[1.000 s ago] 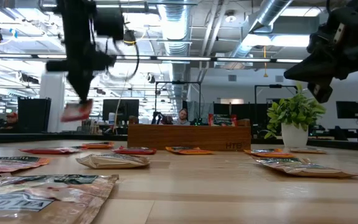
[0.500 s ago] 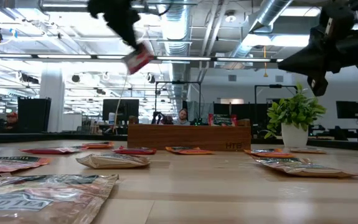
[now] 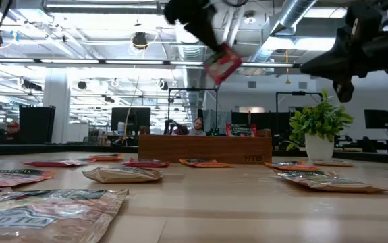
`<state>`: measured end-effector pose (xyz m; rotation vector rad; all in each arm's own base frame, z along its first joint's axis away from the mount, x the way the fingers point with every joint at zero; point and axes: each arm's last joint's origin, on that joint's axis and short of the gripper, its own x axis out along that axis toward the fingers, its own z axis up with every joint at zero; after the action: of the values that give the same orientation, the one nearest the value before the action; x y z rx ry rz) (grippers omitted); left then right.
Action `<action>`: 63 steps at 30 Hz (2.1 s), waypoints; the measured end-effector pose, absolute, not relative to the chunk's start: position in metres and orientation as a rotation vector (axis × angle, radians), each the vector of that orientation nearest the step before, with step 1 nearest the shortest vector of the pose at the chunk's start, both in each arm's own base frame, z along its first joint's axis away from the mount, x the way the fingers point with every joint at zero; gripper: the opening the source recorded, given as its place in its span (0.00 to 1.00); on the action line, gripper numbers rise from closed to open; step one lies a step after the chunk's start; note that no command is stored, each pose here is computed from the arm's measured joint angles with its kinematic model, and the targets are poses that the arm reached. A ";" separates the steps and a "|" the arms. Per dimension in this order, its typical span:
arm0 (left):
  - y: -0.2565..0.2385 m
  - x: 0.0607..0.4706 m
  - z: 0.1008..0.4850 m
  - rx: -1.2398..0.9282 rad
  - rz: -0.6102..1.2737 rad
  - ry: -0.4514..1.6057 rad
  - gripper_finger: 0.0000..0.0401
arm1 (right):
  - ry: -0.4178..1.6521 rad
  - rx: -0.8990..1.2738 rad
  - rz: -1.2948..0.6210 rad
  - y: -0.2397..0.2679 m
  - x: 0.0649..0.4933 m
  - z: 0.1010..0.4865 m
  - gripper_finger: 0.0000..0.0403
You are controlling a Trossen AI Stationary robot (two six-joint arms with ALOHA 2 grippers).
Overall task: Pick & Place Tea
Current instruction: Put the top red tea bag into the right slot of the wooden organizer
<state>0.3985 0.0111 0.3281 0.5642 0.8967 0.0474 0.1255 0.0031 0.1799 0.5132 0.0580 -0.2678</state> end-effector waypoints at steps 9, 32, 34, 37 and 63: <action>-0.003 0.444 0.328 0.661 -0.038 0.848 0.00 | 0.034 0.354 -0.214 0.005 0.137 0.207 0.10; 0.000 0.458 0.312 0.759 0.104 0.921 0.00 | 0.281 0.103 -0.214 0.013 0.214 0.243 0.37; 0.001 0.458 0.312 0.762 0.110 0.923 0.00 | 0.299 0.096 -0.224 0.011 0.220 0.246 0.37; 0.001 0.458 0.312 0.762 0.110 0.923 0.00 | 0.350 0.086 -0.242 0.009 0.226 0.245 0.38; 0.000 0.456 0.310 0.758 0.089 0.950 0.00 | 0.418 0.095 -0.266 0.006 0.237 0.247 0.00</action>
<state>0.4562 0.0002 0.3102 0.7579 0.9495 0.0886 0.2371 0.0064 0.2467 0.0952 0.4179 -0.2662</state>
